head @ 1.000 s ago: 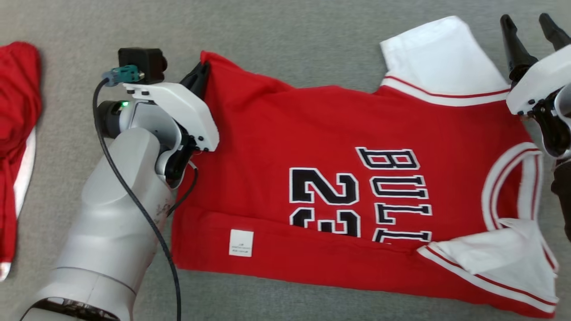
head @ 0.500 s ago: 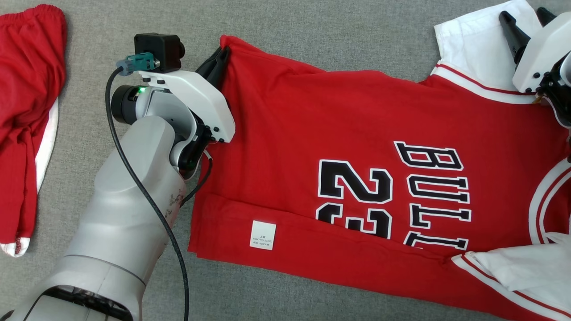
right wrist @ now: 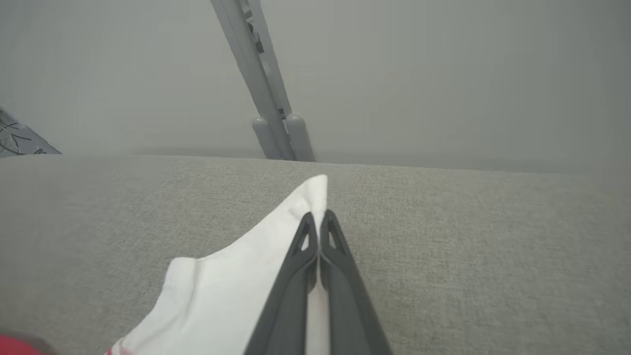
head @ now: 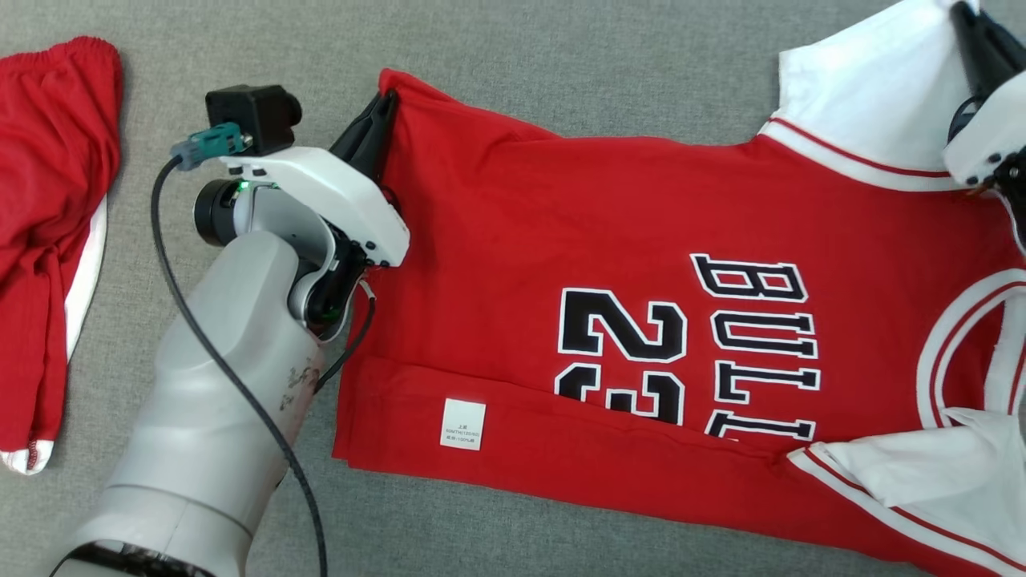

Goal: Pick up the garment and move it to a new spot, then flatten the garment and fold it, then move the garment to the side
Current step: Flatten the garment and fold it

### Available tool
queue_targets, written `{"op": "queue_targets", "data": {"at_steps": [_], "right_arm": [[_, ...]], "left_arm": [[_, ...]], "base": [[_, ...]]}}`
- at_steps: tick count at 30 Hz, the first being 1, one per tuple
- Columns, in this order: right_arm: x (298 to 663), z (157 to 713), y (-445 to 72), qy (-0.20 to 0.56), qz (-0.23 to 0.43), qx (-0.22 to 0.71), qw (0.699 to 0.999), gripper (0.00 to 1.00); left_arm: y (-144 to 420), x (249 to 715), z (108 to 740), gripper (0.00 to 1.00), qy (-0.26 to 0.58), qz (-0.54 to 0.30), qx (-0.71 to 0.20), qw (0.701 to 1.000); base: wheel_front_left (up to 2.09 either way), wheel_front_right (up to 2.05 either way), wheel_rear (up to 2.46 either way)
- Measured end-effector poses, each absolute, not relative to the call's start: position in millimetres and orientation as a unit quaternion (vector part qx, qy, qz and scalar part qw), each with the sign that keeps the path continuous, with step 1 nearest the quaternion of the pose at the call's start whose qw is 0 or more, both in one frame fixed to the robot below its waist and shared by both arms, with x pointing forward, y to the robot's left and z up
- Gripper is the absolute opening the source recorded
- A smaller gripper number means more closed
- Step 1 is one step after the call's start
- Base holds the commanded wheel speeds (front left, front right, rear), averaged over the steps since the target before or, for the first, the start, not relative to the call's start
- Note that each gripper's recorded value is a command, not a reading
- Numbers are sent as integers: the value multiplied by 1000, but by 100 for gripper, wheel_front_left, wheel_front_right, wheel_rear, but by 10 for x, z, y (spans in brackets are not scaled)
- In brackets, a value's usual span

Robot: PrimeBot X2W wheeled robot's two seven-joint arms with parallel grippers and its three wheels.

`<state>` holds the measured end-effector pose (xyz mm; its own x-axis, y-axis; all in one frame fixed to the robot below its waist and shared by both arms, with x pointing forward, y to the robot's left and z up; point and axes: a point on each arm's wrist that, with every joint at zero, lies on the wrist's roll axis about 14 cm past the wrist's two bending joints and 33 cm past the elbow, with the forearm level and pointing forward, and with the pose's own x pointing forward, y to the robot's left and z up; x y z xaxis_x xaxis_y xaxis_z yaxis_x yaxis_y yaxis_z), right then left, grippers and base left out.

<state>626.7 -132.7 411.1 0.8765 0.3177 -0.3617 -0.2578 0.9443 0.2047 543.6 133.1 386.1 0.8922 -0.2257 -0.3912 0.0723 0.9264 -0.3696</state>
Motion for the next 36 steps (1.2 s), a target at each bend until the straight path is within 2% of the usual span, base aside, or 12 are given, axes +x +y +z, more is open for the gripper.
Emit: {"op": "queue_targets", "data": {"at_steps": [8,18,26,36], "right_arm": [[5839,4417,-1392,132,173,129,967,0],[4887,4403,-1537,149,179,205,951,0],[4401,4371,-1694,164,151,246,943,0],[3988,4221,-1770,200,111,289,930,0]], "left_arm": [[1332,5293,4066,0,185,-88,-209,956],[1413,4859,4320,0,161,-81,-266,947],[1431,4443,4368,0,185,-73,-315,928],[1490,4088,4207,0,226,-37,-356,906]], "base": [[0,0,0],[0,0,0],[0,0,0],[0,0,0]]}}
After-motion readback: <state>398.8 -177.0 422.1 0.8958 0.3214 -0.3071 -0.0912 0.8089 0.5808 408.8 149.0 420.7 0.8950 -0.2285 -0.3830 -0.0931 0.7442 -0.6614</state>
